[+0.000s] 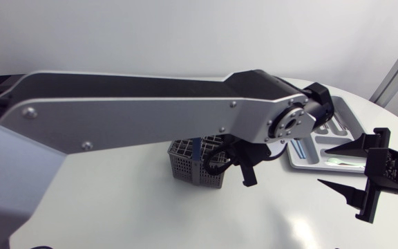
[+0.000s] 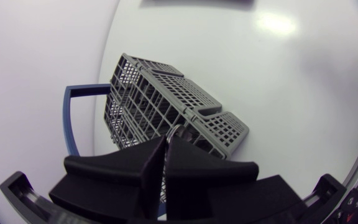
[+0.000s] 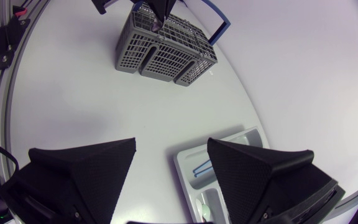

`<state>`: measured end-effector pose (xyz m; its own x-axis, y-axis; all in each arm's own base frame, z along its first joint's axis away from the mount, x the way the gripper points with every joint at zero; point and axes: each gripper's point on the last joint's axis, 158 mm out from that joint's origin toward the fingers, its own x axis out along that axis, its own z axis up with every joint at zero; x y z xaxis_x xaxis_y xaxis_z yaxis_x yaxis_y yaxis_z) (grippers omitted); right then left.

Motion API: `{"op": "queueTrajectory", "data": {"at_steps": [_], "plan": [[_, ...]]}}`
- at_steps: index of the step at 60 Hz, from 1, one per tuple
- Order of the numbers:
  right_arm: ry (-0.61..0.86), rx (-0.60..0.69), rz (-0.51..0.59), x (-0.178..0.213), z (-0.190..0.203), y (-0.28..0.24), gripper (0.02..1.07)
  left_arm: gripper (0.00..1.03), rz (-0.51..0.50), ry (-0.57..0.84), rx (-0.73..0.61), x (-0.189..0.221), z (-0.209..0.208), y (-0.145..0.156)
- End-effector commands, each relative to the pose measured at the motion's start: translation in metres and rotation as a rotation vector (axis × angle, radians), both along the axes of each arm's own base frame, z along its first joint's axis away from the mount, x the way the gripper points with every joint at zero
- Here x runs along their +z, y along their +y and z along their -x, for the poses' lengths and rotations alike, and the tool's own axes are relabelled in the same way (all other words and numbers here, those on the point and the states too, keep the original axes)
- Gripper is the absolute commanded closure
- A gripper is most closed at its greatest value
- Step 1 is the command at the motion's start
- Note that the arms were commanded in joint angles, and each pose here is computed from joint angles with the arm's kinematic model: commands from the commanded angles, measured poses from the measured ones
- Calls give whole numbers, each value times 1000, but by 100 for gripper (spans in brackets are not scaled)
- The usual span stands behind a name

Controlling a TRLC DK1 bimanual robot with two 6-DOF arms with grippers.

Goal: Unload the cutlery basket into the drawer organizer.

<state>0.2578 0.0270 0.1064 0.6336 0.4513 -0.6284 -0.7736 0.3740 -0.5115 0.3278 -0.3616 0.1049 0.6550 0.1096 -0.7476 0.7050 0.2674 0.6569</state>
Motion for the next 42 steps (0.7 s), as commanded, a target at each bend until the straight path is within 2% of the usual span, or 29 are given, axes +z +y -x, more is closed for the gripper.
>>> {"op": "queueTrajectory", "data": {"at_steps": [1,22,42], "plan": [[16,-2,-15,-5,5,4,24,90,-10,-41,-26,15,4,3],[9,-2,-16,-2,5,6,23,90,-9,-156,-70,48,3,3],[3,-3,-10,0,6,6,23,90,49,-223,-114,84,6,-3]]}}
